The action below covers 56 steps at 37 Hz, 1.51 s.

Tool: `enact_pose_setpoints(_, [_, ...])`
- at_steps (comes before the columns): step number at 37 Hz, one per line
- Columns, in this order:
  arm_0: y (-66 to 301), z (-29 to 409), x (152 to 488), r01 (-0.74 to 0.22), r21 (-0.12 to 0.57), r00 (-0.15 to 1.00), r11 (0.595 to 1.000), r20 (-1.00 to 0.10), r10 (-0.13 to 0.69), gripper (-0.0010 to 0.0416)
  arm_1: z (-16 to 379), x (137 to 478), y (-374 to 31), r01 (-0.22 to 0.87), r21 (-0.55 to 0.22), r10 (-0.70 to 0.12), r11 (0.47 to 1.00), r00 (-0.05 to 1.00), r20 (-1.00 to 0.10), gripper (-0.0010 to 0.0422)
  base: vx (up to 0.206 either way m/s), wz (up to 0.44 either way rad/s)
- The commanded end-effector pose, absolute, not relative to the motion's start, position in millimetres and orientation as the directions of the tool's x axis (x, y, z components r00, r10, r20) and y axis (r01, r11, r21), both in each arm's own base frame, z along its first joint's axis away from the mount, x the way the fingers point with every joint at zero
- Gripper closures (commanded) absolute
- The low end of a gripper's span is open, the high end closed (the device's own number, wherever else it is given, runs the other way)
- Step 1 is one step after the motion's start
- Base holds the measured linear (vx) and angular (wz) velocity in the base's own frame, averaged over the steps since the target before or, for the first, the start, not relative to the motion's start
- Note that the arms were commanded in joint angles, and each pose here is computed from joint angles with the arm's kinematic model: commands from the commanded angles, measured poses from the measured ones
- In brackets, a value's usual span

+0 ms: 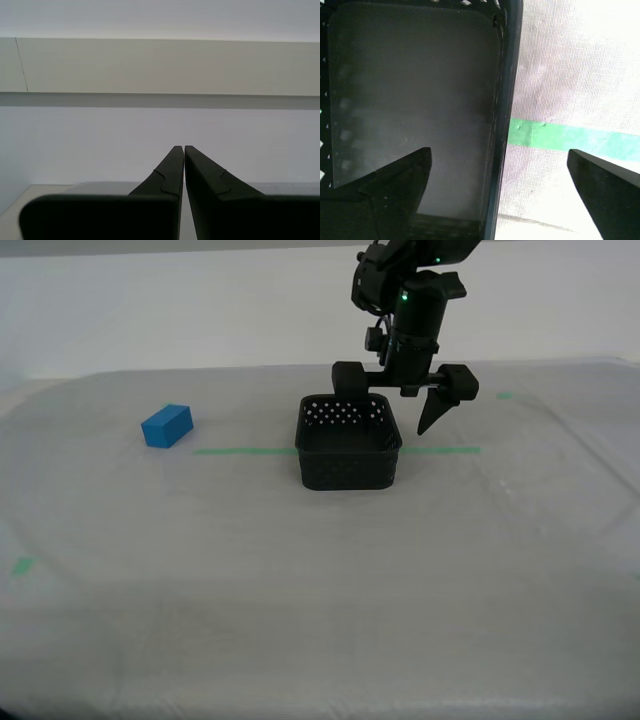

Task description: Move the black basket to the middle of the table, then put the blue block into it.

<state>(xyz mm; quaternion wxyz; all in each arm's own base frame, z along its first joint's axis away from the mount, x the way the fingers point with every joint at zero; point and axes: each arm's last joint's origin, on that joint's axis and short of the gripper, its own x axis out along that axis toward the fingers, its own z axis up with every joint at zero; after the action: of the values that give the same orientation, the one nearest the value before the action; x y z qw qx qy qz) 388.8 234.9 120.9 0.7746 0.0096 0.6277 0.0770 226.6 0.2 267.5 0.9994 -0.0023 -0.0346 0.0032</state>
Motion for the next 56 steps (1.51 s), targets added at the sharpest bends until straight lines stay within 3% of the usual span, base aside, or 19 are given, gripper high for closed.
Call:
enact_pose_setpoints(1, [237, 123, 387, -0.121, 0.117, 0.192, 0.986, -0.971, 0.139, 0.0005, 268, 227, 0, -0.007, -0.003, 0.007, 1.0, 0.997, 0.073, 0.0412, 0.0, 0.0])
enact_pose_setpoints(20, [234, 174, 374, -0.122, 0.122, 0.244, 0.985, -0.958, 0.149, 0.0004, 268, 227, 0, -0.007, -0.003, 0.007, 1.0, 0.997, 0.073, 0.0412, 0.0, 0.0])
enact_pose_setpoints(35, [223, 219, 363, -0.153, 0.08, 0.323, 0.985, -0.938, 0.126, 0.0006, 268, 227, 0, -0.007, -0.003, 0.007, 1.0, 0.997, 0.073, 0.0412, 0.0, 0.0])
enact_pose_setpoints(56, [192, 250, 366, -0.158, 0.056, 0.388, 0.986, -0.915, 0.114, 0.0005, 268, 227, 0, -0.007, -0.003, 0.007, 1.0, 0.997, 0.073, 0.0412, 0.0, 0.0])
